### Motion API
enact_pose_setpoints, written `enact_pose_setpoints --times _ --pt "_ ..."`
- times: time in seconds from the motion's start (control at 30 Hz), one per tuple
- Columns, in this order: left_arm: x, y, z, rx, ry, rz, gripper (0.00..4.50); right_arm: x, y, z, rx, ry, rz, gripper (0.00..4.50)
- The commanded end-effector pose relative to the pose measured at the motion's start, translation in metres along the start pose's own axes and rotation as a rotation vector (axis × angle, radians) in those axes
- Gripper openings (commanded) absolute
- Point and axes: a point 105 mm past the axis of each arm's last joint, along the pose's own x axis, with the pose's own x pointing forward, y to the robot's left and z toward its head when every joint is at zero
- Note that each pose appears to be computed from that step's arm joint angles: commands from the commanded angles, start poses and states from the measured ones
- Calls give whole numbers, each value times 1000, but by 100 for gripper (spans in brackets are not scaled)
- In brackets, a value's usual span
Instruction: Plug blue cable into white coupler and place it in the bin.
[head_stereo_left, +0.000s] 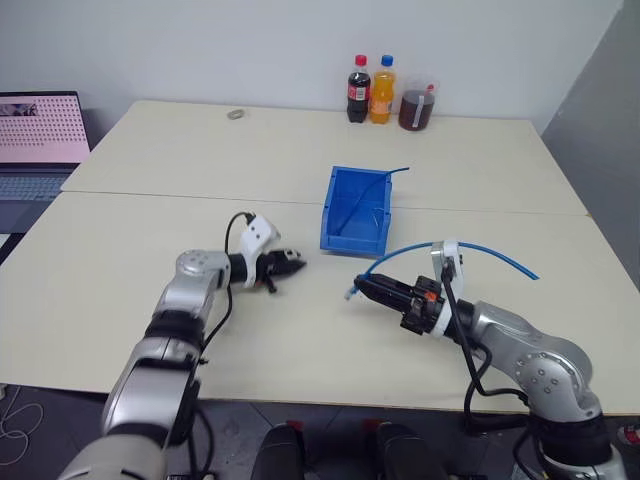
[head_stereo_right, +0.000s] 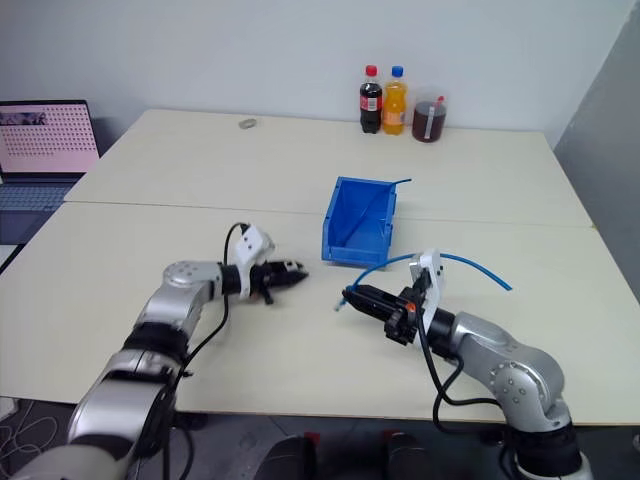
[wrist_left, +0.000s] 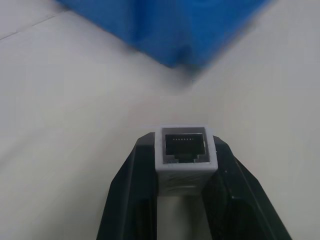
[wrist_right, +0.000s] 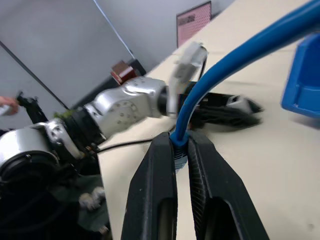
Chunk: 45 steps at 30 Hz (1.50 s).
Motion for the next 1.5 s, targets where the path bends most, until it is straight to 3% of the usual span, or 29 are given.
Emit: enact_pose_setpoints --times 0.03,0.2,0.83,1.5 --pt "9 -38 18 88 3 -201 82 -2 15 10 -107 -9 48 5" --pt "21 -61 16 153 55 -301 82 -2 17 10 -189 22 50 5" --pt "40 -69 1 206 146 -404 82 46 -8 0 -527 139 68 5" --pt "39 -68 -2 191 150 -401 82 58 -13 -22 -573 190 76 5"
